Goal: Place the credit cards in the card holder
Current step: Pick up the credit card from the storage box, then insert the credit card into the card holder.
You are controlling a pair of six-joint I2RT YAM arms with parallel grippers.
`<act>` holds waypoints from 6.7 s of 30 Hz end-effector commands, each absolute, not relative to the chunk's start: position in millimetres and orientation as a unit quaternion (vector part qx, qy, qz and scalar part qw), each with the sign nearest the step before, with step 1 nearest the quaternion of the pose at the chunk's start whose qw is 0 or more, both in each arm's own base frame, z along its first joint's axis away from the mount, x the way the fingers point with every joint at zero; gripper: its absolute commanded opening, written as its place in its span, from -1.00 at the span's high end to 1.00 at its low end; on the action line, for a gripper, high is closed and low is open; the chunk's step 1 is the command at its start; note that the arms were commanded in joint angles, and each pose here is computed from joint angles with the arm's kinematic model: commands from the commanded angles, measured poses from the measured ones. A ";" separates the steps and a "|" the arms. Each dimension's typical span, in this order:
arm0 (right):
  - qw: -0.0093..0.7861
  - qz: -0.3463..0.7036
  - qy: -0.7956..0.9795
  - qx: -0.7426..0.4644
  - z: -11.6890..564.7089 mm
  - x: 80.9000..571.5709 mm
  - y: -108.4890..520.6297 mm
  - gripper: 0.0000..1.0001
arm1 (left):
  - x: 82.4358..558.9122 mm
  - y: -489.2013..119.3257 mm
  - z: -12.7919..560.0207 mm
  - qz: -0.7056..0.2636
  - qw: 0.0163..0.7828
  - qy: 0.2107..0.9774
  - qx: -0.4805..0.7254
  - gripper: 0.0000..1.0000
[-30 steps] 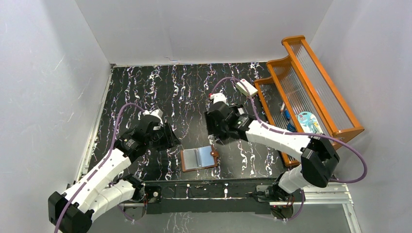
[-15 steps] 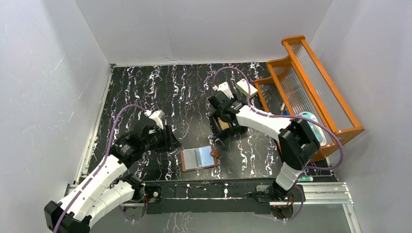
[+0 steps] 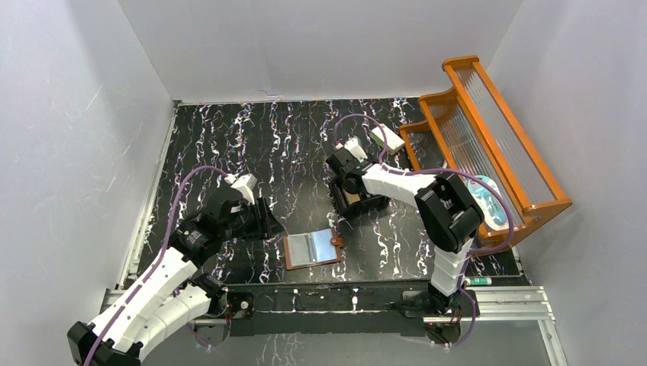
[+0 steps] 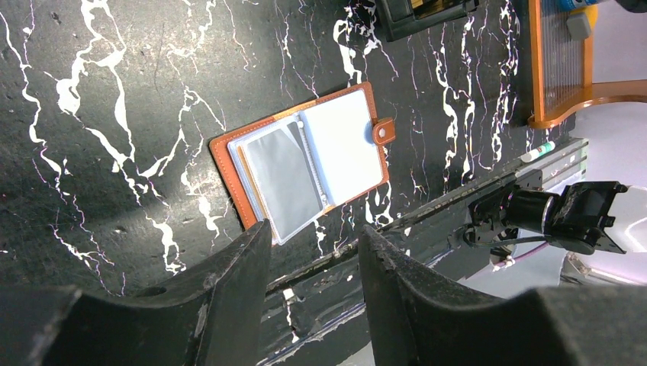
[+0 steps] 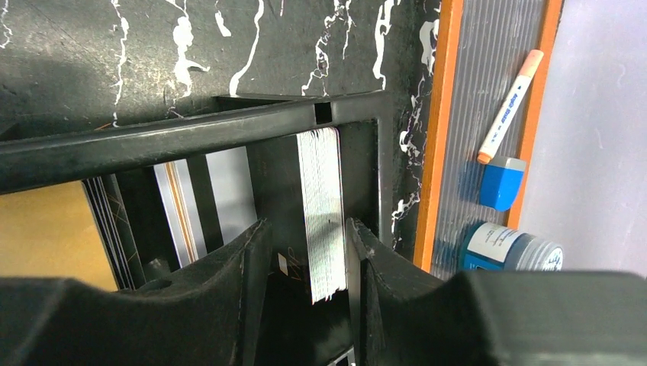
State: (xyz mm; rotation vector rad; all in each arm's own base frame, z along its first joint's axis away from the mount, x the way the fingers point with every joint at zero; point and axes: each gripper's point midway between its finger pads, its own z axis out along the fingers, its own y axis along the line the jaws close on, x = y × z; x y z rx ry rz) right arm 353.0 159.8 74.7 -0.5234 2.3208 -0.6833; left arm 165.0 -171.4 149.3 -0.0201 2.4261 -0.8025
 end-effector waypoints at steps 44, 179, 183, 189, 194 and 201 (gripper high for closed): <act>0.391 0.029 0.913 -0.114 183.7 313.9 215.5 1.00 | 163.1 -172.5 133.6 -0.291 0.257 0.921 -0.020 0.21; 0.197 0.333 0.917 -0.095 43.0 137.5 366.7 0.25 | 129.5 -184.9 11.1 -0.287 0.083 0.945 -0.136 0.81; 0.172 0.336 0.923 -0.072 37.8 125.7 371.1 0.30 | 128.1 -187.7 15.3 -0.296 0.078 0.941 -0.144 0.81; 0.174 0.337 0.924 -0.046 38.5 131.2 379.2 0.35 | 126.9 -190.4 21.9 -0.312 0.080 0.933 -0.161 0.81; 0.172 0.339 0.923 -0.058 39.8 130.1 387.7 0.42 | 125.5 -191.1 21.6 -0.313 0.078 0.932 -0.164 0.81; 0.172 0.336 0.922 -0.084 43.7 121.3 395.5 0.64 | 125.8 -193.1 21.3 -0.314 0.078 0.932 -0.164 0.81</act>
